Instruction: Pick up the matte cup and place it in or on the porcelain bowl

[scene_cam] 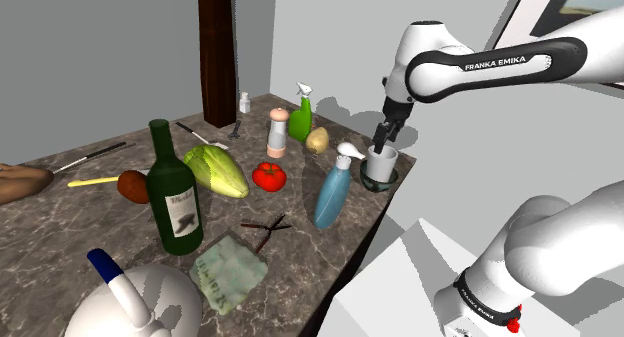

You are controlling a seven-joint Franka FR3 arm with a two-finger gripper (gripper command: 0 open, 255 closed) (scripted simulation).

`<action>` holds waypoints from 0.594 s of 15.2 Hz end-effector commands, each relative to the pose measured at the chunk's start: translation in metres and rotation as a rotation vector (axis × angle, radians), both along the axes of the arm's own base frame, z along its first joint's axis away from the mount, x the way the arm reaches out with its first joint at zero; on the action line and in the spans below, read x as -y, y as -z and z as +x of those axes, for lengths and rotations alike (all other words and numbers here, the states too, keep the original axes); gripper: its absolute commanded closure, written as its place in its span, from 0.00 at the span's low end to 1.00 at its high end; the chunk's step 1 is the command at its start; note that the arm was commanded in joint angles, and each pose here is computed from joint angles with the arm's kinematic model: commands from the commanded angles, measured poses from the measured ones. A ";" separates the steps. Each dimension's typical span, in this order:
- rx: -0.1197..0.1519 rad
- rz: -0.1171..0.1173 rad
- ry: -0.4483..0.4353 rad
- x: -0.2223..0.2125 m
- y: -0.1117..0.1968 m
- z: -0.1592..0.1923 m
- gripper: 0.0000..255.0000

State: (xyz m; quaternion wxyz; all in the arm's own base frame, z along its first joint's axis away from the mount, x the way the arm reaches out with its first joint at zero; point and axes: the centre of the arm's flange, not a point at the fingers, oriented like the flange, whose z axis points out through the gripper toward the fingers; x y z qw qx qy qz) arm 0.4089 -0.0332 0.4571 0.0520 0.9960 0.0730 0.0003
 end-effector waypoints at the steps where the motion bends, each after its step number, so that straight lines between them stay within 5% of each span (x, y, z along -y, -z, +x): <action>1: -0.001 0.000 0.000 -0.002 -0.022 -0.001 0.00; 9: -0.001 0.000 0.000 -0.003 -0.032 -0.001 0.00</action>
